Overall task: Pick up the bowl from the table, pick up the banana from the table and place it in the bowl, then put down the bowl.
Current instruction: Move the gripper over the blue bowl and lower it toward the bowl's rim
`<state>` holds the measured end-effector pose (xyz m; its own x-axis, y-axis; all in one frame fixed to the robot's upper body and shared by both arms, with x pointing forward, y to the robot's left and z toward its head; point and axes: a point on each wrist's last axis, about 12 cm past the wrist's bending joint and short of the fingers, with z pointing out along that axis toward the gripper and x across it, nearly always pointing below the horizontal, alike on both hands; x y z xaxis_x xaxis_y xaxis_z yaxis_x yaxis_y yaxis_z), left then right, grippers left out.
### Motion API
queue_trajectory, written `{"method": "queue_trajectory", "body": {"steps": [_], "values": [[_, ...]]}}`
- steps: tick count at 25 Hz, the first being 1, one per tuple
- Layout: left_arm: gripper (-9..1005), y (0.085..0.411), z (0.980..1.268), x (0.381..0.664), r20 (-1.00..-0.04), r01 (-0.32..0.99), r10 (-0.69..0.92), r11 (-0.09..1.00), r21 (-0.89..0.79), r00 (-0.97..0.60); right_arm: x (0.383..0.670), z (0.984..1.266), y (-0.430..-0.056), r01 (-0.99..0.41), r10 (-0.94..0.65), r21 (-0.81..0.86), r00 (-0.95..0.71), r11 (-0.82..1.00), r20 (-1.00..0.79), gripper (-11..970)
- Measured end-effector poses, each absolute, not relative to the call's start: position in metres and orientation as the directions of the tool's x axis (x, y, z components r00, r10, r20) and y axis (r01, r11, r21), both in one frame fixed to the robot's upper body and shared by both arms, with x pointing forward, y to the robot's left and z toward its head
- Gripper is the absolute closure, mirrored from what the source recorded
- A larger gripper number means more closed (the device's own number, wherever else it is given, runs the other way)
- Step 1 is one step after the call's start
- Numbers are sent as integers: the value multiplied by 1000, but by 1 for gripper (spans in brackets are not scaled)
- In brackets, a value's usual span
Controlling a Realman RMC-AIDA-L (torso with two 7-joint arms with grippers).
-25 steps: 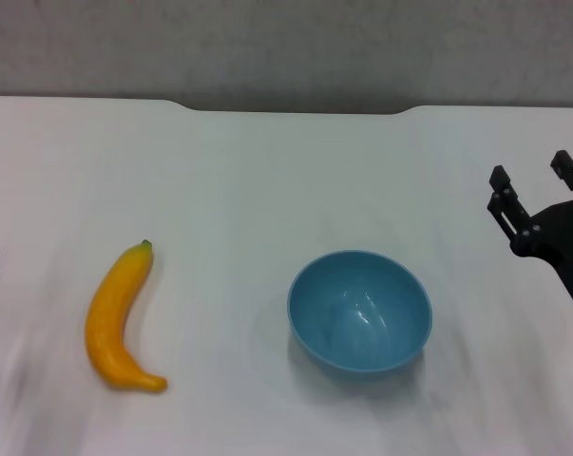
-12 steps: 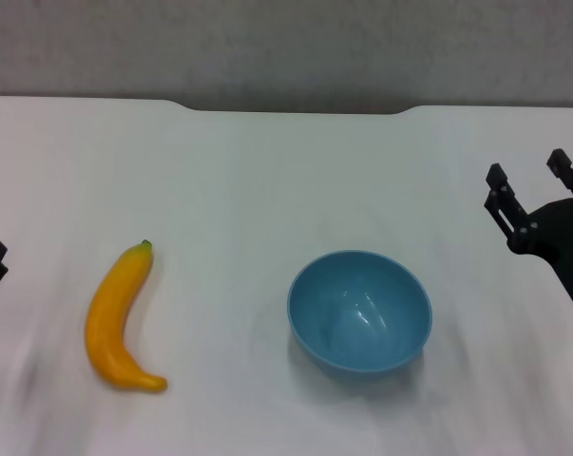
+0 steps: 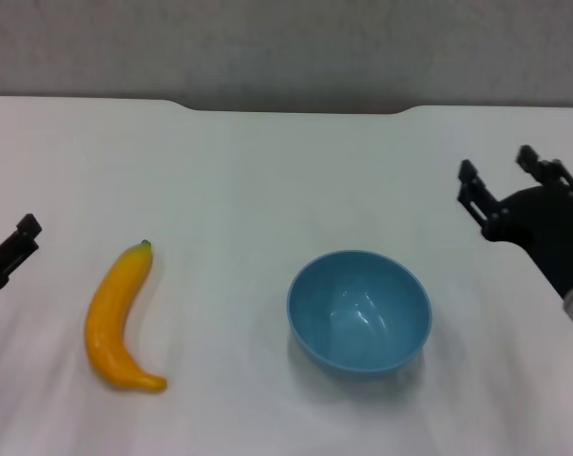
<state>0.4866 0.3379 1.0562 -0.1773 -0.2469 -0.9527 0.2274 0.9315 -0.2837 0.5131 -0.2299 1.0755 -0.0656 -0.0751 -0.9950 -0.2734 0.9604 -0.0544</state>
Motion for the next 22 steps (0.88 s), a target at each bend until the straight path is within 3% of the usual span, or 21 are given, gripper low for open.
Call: {"method": "queue_trajectory", "body": {"steps": [13,22], "values": [[118,347,1066,492,-916,176,-303,918,-354,-264,542,1129,-235,-326,-147,4,-438,945,-887,235],[119,345,1064,500,-902,178,-284,919,-353,-325,545,1114,-225,-361,-184,37,-557,932,-810,235]]}}
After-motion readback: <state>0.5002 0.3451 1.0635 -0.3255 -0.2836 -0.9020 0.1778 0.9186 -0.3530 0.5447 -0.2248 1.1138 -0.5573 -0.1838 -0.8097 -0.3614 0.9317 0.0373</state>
